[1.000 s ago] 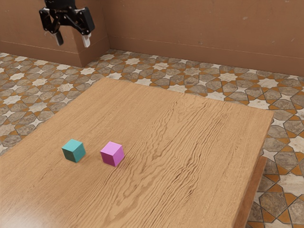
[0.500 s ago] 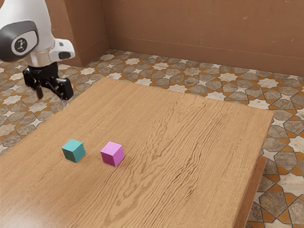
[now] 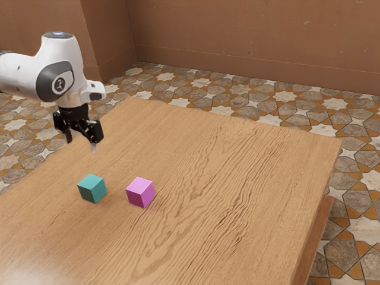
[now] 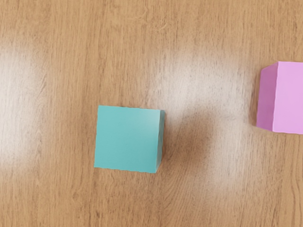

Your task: Pick up the blue block with one arm, and put the blue block on the pink block with one arm

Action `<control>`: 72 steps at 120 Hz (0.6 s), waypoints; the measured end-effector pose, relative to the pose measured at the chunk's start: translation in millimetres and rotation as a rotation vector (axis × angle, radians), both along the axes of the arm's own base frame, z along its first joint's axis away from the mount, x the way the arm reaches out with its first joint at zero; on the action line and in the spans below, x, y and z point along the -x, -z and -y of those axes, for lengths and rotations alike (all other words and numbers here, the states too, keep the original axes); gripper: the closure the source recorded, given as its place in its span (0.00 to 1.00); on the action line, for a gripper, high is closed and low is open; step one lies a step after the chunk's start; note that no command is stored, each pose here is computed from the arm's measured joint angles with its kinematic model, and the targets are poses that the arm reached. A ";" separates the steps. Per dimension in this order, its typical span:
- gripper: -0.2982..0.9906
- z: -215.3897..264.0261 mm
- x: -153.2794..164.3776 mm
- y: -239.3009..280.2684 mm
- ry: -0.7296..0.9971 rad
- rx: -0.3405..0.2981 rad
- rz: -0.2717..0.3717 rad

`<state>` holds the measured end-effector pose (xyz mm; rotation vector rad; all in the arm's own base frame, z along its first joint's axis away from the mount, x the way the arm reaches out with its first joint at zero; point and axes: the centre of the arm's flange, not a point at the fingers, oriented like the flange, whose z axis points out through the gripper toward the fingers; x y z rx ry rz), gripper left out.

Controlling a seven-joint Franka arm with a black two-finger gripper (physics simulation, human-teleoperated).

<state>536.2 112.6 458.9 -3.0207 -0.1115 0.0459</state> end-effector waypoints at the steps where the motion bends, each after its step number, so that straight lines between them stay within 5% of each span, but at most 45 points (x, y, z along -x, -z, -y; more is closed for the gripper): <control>1: 0.23 -1.1 -1.0 3.0 0.001 0.002 -0.002; 39: 0.23 -19.3 6.3 90.9 0.035 0.052 -0.023; 72: 0.23 -33.9 15.0 106.8 0.059 0.047 0.027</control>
